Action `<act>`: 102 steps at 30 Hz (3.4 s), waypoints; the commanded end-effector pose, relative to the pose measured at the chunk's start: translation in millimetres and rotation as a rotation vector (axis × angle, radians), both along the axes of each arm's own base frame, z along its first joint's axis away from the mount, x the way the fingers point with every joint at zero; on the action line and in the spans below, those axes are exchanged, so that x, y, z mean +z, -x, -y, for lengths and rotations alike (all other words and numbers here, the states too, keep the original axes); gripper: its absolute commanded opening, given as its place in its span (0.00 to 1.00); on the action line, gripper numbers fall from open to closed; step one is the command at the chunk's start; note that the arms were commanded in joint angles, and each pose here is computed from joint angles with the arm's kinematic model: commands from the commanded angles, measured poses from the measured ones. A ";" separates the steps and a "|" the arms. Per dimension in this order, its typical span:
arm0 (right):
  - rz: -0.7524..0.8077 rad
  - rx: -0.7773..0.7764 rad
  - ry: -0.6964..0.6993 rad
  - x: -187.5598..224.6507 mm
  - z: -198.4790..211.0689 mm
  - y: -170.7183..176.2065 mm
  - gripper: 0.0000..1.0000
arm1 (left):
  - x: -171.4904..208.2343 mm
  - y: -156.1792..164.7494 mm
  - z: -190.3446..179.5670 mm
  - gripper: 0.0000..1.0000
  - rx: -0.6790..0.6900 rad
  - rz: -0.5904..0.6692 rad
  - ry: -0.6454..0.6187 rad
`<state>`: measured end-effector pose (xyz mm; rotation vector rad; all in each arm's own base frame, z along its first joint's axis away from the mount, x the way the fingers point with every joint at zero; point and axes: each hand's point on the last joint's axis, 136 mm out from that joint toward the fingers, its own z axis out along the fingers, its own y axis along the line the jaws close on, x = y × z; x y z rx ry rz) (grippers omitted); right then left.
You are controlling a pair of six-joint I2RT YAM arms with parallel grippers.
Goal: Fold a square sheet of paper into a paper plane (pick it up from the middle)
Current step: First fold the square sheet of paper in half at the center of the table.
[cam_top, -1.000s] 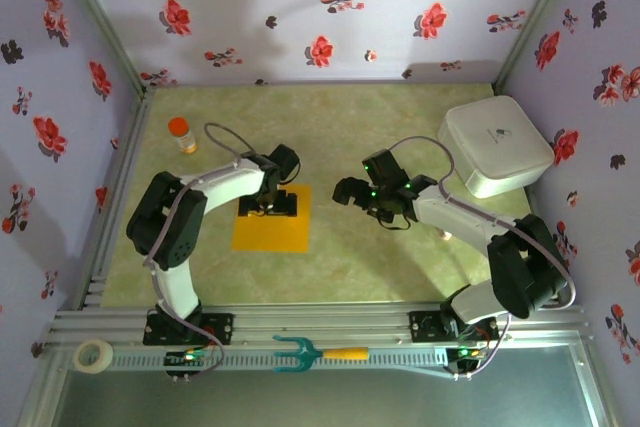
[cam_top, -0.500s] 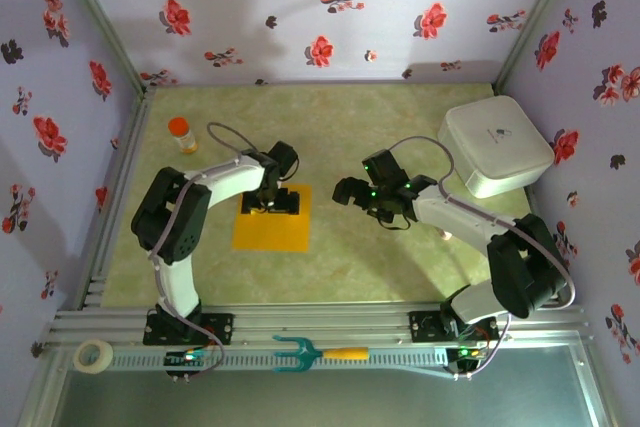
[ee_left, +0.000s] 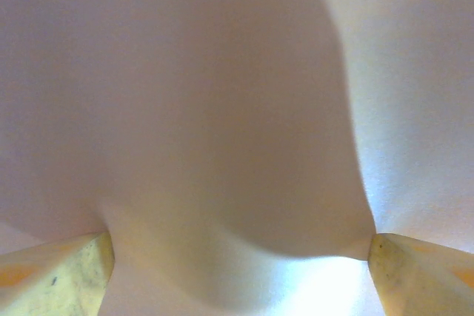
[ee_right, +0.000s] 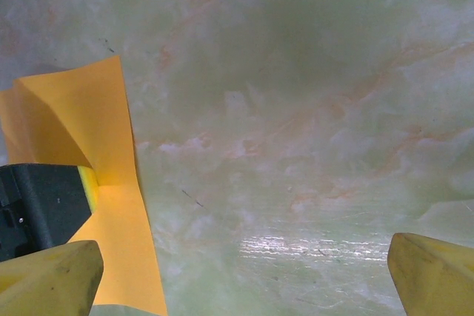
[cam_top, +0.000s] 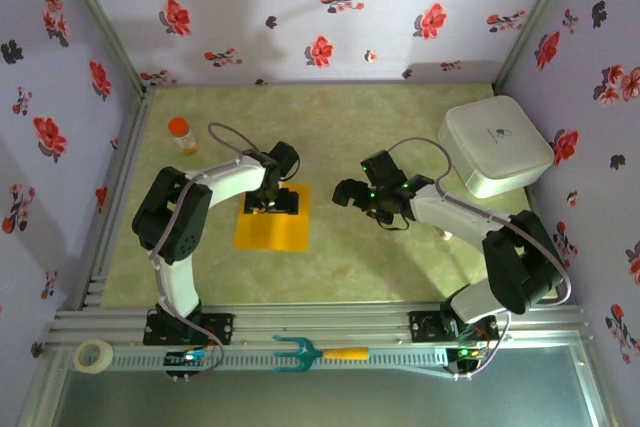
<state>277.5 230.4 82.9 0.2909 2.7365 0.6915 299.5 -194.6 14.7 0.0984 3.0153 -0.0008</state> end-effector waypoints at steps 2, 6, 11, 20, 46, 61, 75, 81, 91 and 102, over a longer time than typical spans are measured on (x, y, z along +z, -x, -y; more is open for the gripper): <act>0.016 -0.008 0.006 4.7 -0.7 -4.6 0.99 | -17.0 16.4 -10.5 0.80 -0.007 -0.059 -0.053; 0.038 -0.027 0.024 8.4 5.0 -6.5 0.99 | -6.1 12.5 -5.0 0.66 -0.007 -0.025 -0.028; 0.106 -0.067 0.072 20.4 19.8 -11.5 0.99 | 6.6 7.7 1.5 0.53 0.001 0.014 0.007; 0.281 -0.194 0.157 53.4 59.2 -19.1 0.99 | 29.7 -0.5 18.6 0.38 0.032 0.082 0.107; 0.422 -0.158 -0.067 69.9 61.2 -9.3 0.99 | 110.4 -3.8 115.3 0.37 0.062 0.100 0.698; 0.321 -0.095 -0.175 70.9 36.2 -14.9 0.97 | 94.3 5.1 134.2 0.38 0.048 0.035 0.894; 0.282 -0.078 -0.188 59.7 26.7 -19.7 0.96 | 63.7 11.0 142.0 0.37 -0.003 -0.047 0.887; 0.222 -0.042 -0.193 49.1 18.0 -17.5 0.94 | 44.6 13.6 134.9 0.37 0.003 -0.078 0.845; 0.153 -0.025 -0.203 33.0 8.8 -16.3 0.92 | 20.0 15.3 118.0 0.42 0.031 -0.082 0.743; 0.135 -0.026 -0.206 25.6 5.1 -16.8 0.92 | 20.3 9.4 94.9 0.59 0.035 0.000 0.585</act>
